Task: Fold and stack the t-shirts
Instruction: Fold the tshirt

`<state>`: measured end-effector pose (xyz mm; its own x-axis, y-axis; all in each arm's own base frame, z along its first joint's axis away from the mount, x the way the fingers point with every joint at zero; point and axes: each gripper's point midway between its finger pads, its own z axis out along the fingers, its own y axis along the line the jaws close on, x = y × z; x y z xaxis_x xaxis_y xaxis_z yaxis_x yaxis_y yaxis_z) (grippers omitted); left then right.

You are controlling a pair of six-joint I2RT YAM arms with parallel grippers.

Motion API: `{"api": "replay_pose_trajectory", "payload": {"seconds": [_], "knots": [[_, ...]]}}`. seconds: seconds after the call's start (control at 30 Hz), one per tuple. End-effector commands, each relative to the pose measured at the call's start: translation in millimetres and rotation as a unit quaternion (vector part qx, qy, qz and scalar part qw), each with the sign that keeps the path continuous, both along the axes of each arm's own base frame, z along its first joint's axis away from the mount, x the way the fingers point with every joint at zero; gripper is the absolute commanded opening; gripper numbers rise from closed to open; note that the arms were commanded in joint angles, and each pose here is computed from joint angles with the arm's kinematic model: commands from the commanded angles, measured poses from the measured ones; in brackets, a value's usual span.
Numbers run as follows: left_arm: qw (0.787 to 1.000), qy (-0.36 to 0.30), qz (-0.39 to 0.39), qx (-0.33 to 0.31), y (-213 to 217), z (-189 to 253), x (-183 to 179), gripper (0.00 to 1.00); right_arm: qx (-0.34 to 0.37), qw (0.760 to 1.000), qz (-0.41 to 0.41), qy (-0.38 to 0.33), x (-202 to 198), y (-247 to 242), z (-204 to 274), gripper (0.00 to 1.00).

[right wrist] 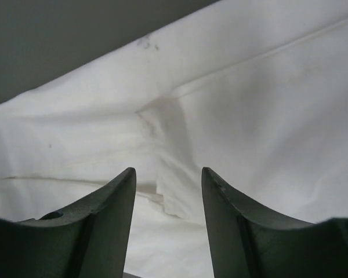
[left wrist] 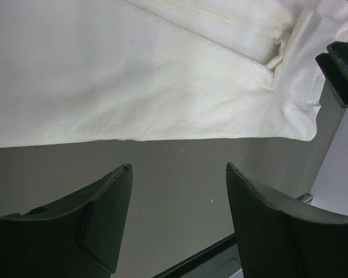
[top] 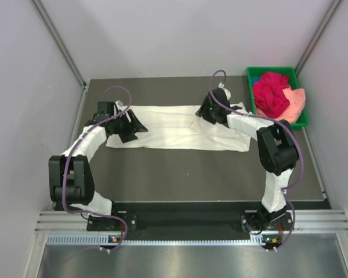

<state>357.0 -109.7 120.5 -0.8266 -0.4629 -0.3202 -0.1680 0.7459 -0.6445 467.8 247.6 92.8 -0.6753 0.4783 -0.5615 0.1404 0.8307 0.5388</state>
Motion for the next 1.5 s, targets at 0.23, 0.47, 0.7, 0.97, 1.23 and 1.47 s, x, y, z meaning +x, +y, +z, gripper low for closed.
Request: {"api": "replay_pose_trajectory", "payload": {"seconds": [0.23,0.47,0.7,0.97,1.23,1.47], "knots": [[0.993,-0.107,-0.042,-0.003,-42.9,52.7,26.7,0.63,-0.138,0.989,0.037,-0.048,15.4,-48.4,47.2,0.5],[0.98,-0.158,-0.107,-0.058,-112.4,64.5,67.0,0.56,-0.11,0.981,0.155,-0.046,23.1,-87.7,39.9,0.48],[0.97,-0.181,-0.146,-0.066,-149.1,34.1,108.3,0.59,-0.11,0.969,0.219,-0.033,33.2,-121.9,23.5,0.46],[0.964,-0.183,-0.185,-0.056,-186.7,0.7,137.6,0.58,-0.092,0.967,0.236,-0.035,60.1,-136.4,6.5,0.38],[0.95,-0.19,-0.242,-0.051,-222.7,-27.5,140.0,0.62,-0.076,0.961,0.265,-0.033,61.8,-141.1,-14.0,0.42],[0.944,-0.196,-0.26,-0.046,-245.0,-36.9,147.0,0.62,-0.075,0.955,0.285,-0.038,64.8,-137.9,-22.0,0.41]]}}
